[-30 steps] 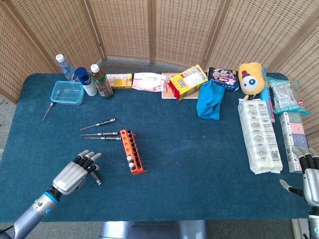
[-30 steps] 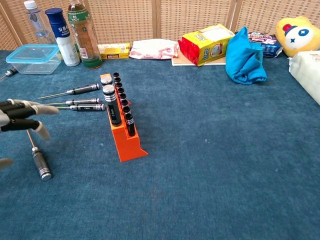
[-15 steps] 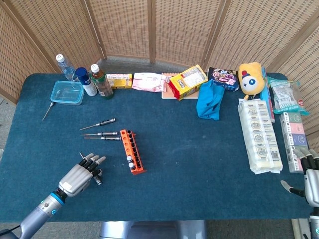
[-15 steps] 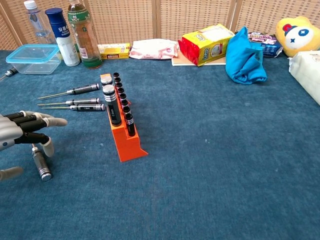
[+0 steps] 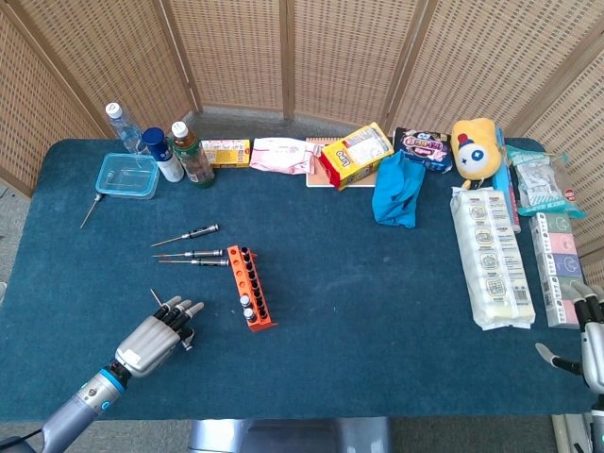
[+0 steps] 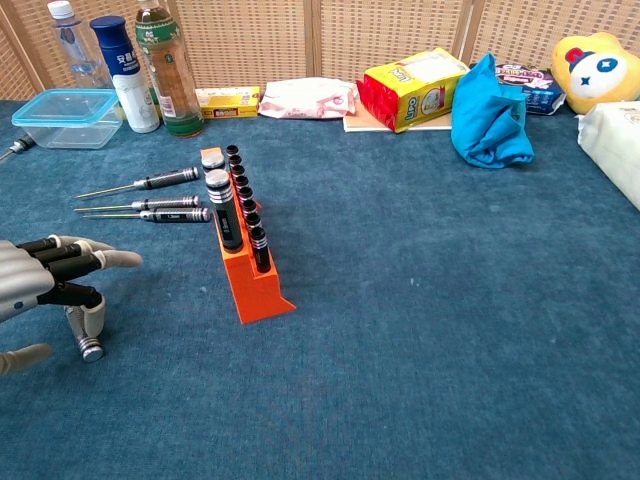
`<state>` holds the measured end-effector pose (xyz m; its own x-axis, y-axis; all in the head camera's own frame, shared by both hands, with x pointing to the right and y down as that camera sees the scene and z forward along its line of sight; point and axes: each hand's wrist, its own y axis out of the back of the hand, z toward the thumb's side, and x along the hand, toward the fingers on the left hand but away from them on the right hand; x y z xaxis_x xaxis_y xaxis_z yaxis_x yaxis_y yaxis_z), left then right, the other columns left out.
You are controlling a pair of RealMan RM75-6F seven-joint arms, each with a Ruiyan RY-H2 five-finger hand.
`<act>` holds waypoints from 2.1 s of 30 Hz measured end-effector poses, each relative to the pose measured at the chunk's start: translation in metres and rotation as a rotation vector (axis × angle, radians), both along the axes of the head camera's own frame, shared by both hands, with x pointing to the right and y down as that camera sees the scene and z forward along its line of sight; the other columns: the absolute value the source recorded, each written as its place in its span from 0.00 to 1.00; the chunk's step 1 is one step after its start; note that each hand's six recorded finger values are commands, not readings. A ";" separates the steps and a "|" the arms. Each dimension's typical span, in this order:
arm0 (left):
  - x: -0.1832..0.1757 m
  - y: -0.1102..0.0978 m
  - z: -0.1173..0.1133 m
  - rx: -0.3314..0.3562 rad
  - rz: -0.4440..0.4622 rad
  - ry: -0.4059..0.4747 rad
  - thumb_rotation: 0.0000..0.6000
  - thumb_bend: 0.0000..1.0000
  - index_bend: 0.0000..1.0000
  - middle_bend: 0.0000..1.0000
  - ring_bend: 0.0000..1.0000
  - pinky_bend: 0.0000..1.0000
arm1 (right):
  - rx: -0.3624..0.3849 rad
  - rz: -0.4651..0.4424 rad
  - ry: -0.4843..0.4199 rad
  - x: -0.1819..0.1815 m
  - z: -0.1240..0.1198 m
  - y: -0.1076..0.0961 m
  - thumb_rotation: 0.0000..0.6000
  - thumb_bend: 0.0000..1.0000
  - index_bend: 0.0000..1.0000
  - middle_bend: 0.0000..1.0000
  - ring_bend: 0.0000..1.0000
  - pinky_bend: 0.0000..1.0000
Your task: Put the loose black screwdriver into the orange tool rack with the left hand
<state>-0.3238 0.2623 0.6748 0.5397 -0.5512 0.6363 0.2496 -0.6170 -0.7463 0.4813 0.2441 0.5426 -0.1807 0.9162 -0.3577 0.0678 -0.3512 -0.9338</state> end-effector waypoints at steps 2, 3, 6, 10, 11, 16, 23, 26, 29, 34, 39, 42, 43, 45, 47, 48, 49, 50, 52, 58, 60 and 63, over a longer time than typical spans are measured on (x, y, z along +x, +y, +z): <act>-0.001 0.000 0.001 0.002 -0.003 -0.002 1.00 0.38 0.41 0.00 0.00 0.06 | 0.001 0.001 -0.001 0.000 0.000 0.000 0.92 0.04 0.15 0.13 0.10 0.07; -0.001 -0.001 0.001 0.005 -0.002 -0.002 1.00 0.38 0.41 0.00 0.00 0.06 | 0.001 0.001 -0.001 0.000 -0.001 0.000 0.92 0.04 0.15 0.13 0.10 0.07; -0.002 -0.002 0.001 0.013 -0.001 -0.003 1.00 0.38 0.41 0.00 0.00 0.06 | 0.003 0.001 0.000 0.000 -0.001 0.000 0.92 0.04 0.15 0.13 0.10 0.07; 0.000 -0.003 0.002 0.024 0.007 0.003 1.00 0.38 0.41 0.00 0.00 0.06 | 0.004 0.006 0.001 0.001 -0.002 0.001 0.91 0.04 0.15 0.13 0.10 0.07; 0.001 -0.003 0.002 0.029 0.011 0.006 1.00 0.38 0.41 0.00 0.00 0.06 | 0.004 0.007 0.002 0.001 -0.002 0.001 0.91 0.04 0.15 0.13 0.10 0.07; 0.004 -0.004 0.002 0.045 0.029 0.008 1.00 0.38 0.41 0.00 0.00 0.06 | 0.007 0.012 0.002 0.002 -0.003 0.002 0.92 0.04 0.15 0.13 0.10 0.07; 0.008 -0.002 0.004 0.058 0.058 -0.011 1.00 0.37 0.41 0.00 0.00 0.05 | 0.006 0.019 0.000 0.003 -0.003 0.002 0.92 0.04 0.15 0.13 0.10 0.07; 0.010 -0.003 0.004 0.064 0.062 -0.015 1.00 0.38 0.41 0.00 0.00 0.05 | 0.005 0.025 -0.002 0.004 -0.003 0.002 0.91 0.04 0.15 0.12 0.10 0.07; 0.010 -0.003 0.006 0.065 0.061 -0.018 1.00 0.38 0.41 0.00 0.00 0.05 | 0.008 0.030 -0.006 0.005 -0.003 0.002 0.91 0.04 0.15 0.13 0.10 0.07; 0.012 -0.001 0.009 0.068 0.071 -0.026 1.00 0.38 0.41 0.00 0.00 0.05 | 0.018 0.030 -0.010 0.004 -0.004 -0.001 0.91 0.04 0.15 0.12 0.10 0.07; 0.012 0.000 0.010 0.068 0.074 -0.028 1.00 0.37 0.41 0.00 0.00 0.05 | 0.020 0.032 -0.011 0.004 -0.005 -0.002 0.92 0.04 0.15 0.13 0.10 0.07; 0.012 0.000 0.010 0.061 0.066 -0.024 1.00 0.37 0.41 0.00 0.00 0.05 | 0.021 0.034 -0.013 0.004 -0.005 -0.002 0.92 0.04 0.15 0.13 0.10 0.07; 0.012 0.000 0.010 0.062 0.066 -0.024 1.00 0.37 0.41 0.00 0.00 0.05 | 0.022 0.035 -0.014 0.004 -0.005 -0.002 0.92 0.04 0.15 0.13 0.10 0.07; 0.012 0.000 0.011 0.065 0.069 -0.026 1.00 0.38 0.41 0.00 0.00 0.05 | 0.023 0.036 -0.014 0.005 -0.005 -0.002 0.92 0.04 0.15 0.13 0.10 0.07; 0.014 0.000 0.011 0.065 0.073 -0.026 1.00 0.38 0.41 0.00 0.00 0.05 | 0.024 0.038 -0.015 0.005 -0.006 -0.002 0.92 0.04 0.15 0.13 0.10 0.07; 0.014 0.001 0.011 0.064 0.074 -0.026 1.00 0.37 0.41 0.00 0.00 0.05 | 0.025 0.039 -0.016 0.005 -0.006 -0.002 0.92 0.04 0.15 0.12 0.10 0.07; 0.014 0.001 0.012 0.061 0.075 -0.026 1.00 0.37 0.41 0.00 0.00 0.05 | 0.025 0.041 -0.020 0.005 -0.006 -0.002 0.92 0.04 0.15 0.12 0.10 0.07; 0.015 0.002 0.012 0.058 0.075 -0.026 1.00 0.38 0.41 0.00 0.00 0.05 | 0.025 0.043 -0.024 0.005 -0.006 -0.002 0.92 0.04 0.15 0.12 0.10 0.07; 0.015 0.002 0.012 0.062 0.077 -0.028 1.00 0.38 0.41 0.00 0.00 0.05 | 0.024 0.045 -0.033 0.005 -0.006 -0.001 0.92 0.04 0.15 0.13 0.10 0.07; 0.016 0.003 0.014 0.064 0.081 -0.033 1.00 0.38 0.41 0.00 0.00 0.05 | 0.032 0.044 -0.034 0.005 -0.008 -0.002 0.92 0.04 0.15 0.13 0.10 0.07; 0.017 0.003 0.015 0.065 0.082 -0.033 1.00 0.38 0.41 0.00 0.00 0.05 | 0.033 0.043 -0.034 0.005 -0.008 -0.002 0.91 0.04 0.15 0.13 0.10 0.07; 0.016 0.003 0.017 0.061 0.080 -0.041 1.00 0.39 0.42 0.00 0.00 0.05 | 0.032 0.048 -0.043 0.005 -0.008 -0.002 0.92 0.04 0.15 0.13 0.10 0.07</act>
<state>-0.3076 0.2652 0.6916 0.5579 -0.5461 0.6249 0.3269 -0.5474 -0.7704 0.4865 0.2422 0.5349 -0.2094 0.9179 -0.3370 0.1243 -0.3169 -0.9403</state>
